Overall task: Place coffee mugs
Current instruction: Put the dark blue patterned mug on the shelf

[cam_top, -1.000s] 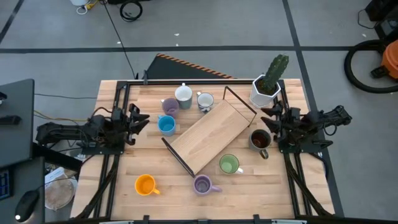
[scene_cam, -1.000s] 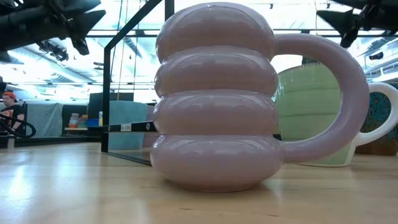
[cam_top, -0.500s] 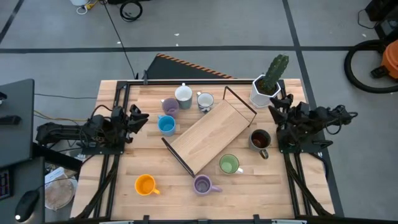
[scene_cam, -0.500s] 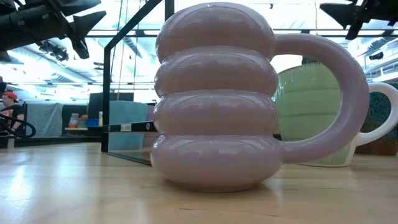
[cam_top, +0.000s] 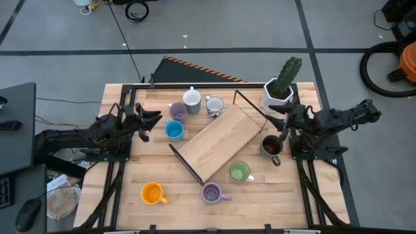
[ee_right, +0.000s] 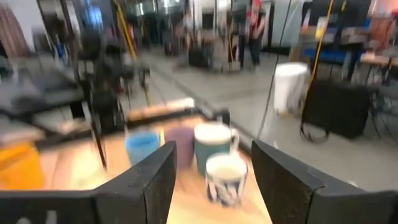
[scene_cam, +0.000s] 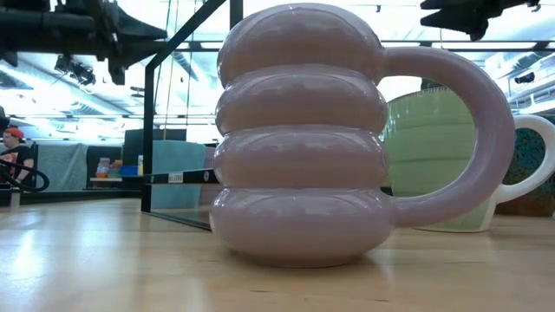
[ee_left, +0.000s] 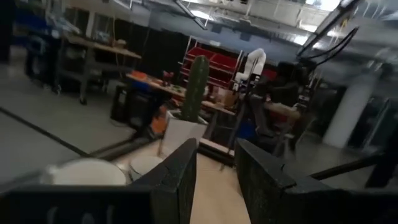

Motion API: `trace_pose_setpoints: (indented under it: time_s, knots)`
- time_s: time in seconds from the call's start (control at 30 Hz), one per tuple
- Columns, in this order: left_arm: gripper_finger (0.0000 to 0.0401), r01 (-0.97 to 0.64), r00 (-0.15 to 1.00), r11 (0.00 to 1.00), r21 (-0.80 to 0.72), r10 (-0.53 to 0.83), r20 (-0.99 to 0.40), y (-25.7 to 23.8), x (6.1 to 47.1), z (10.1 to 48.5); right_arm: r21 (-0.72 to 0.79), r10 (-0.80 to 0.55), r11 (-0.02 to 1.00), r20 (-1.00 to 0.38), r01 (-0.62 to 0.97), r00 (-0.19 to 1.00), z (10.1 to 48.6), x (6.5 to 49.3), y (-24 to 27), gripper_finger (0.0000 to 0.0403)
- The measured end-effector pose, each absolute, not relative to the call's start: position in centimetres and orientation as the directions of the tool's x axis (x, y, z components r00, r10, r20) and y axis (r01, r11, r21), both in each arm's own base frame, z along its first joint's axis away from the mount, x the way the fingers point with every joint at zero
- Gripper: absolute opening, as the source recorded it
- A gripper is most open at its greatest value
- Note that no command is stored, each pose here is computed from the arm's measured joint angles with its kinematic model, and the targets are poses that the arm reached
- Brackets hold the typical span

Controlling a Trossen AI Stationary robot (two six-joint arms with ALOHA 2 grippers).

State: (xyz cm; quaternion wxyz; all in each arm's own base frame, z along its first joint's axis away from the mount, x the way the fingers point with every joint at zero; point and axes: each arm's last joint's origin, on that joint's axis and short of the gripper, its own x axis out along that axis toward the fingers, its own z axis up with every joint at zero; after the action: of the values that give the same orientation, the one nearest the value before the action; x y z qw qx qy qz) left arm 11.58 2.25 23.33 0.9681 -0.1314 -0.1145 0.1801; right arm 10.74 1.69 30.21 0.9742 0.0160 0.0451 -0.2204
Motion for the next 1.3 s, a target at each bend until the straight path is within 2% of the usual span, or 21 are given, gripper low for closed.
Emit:
trace_pose_setpoints:
  time_s: [0.13,0.33,0.53,0.7,0.9,0.97,1.07,1.3]
  knots:
    - [0.0117,-0.365,0.898,0.903,-0.228,0.406,0.171,2.7,12.1,23.6,-0.013,-0.425,0.9,-0.242,0.435,0.872,31.0,11.6,2.0,0.0213]
    - [0.0117,-0.411,0.879,0.893,-0.184,0.442,0.179,3.3,12.8,23.6,0.036,-0.322,0.92,-0.496,0.39,0.806,31.5,13.0,2.9,0.0213]
    - [0.0117,-0.43,0.864,0.89,-0.154,0.455,0.217,3.6,13.2,23.9,0.087,-0.246,0.881,-0.755,0.464,0.608,29.8,14.9,4.0,0.0213]
    - [0.0117,-0.444,0.86,0.89,-0.109,0.457,0.227,3.7,13.6,23.9,0.066,-0.172,0.856,-0.899,0.512,0.404,28.5,16.9,5.2,0.0213]
    - [0.0117,-0.46,0.875,0.886,-0.058,0.464,0.136,3.9,14.4,22.4,-0.041,-0.144,0.85,-0.977,0.525,0.157,28.2,19.3,6.0,0.0213]
    - [0.0117,-0.505,0.855,0.863,-0.02,0.503,0.123,4.1,14.6,22.1,-0.025,-0.106,0.846,-0.987,0.533,0.121,28.1,20.3,6.1,0.0213]
    - [0.0117,-0.583,0.798,0.812,-0.014,0.576,0.174,4.3,14.5,22.7,-0.047,-0.104,0.837,-0.992,0.545,0.074,27.7,21.2,6.0,0.0214]
    - [0.0117,-0.599,0.779,0.801,-0.012,0.586,0.224,4.3,14.4,23.2,-0.113,-0.099,0.805,-0.994,0.582,-0.056,26.5,21.7,6.1,0.0242]
